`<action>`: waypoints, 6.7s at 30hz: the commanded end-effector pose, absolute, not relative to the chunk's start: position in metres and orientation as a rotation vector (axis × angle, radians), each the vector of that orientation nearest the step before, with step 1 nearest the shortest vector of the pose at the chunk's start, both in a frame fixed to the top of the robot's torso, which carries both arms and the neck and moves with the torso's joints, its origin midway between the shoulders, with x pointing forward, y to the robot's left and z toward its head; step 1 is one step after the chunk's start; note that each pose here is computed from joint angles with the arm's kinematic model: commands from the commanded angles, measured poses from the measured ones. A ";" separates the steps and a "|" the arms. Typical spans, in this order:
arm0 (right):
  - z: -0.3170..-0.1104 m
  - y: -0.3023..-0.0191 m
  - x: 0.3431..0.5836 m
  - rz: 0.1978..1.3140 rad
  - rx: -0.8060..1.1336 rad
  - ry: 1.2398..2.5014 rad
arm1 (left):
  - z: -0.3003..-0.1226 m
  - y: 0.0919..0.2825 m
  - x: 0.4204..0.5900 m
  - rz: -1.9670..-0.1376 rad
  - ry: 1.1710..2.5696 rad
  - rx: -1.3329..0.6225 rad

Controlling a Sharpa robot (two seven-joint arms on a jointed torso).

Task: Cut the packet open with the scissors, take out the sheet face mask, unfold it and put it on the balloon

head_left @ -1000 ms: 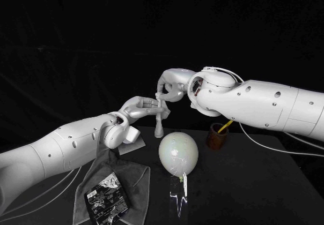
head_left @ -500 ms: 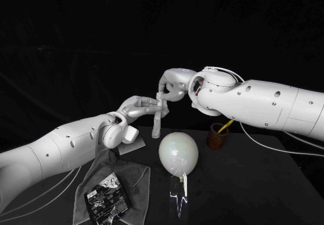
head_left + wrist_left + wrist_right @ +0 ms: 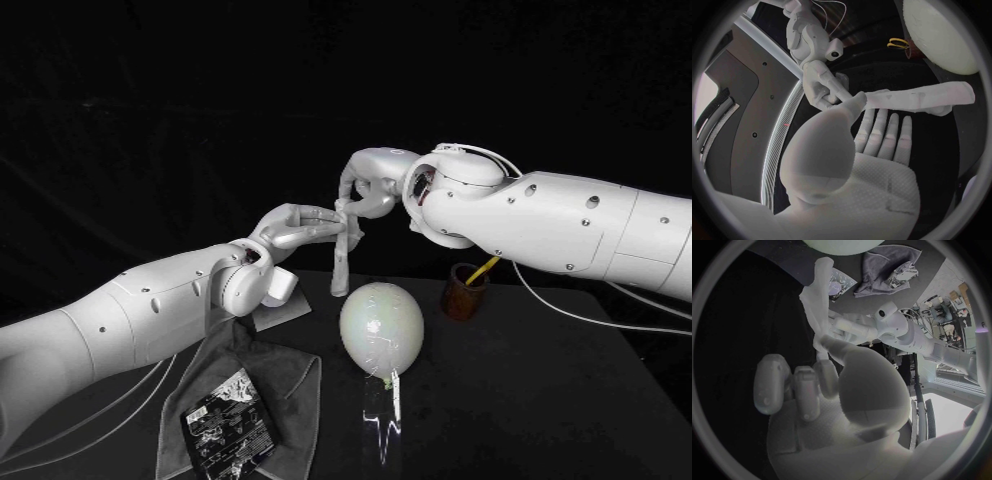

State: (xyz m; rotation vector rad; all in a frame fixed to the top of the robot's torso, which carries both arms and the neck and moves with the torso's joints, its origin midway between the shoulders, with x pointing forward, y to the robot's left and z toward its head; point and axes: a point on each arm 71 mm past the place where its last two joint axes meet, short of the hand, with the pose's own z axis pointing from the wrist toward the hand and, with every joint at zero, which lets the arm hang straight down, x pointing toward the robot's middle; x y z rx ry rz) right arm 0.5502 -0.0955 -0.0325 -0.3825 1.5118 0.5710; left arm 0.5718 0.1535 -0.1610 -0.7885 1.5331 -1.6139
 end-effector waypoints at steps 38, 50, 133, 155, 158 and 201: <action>-0.035 -0.094 0.552 0.562 -0.394 1.529 | -0.157 0.150 0.574 -1.672 1.447 -0.867; -0.035 -0.094 0.553 0.561 -0.392 1.528 | -0.157 0.148 0.573 -1.672 1.464 -0.860; -0.037 -0.099 0.554 0.571 -0.378 1.491 | -0.136 0.159 0.584 -1.539 1.575 -0.797; -0.036 -0.098 0.554 0.569 -0.379 1.470 | -0.136 0.161 0.583 -1.622 1.541 -0.887; -0.036 -0.098 0.554 0.571 -0.379 1.468 | -0.137 0.160 0.583 -1.622 1.559 -0.879; -0.034 -0.095 0.553 0.584 -0.368 1.444 | -0.148 0.143 0.579 -1.551 1.709 -0.754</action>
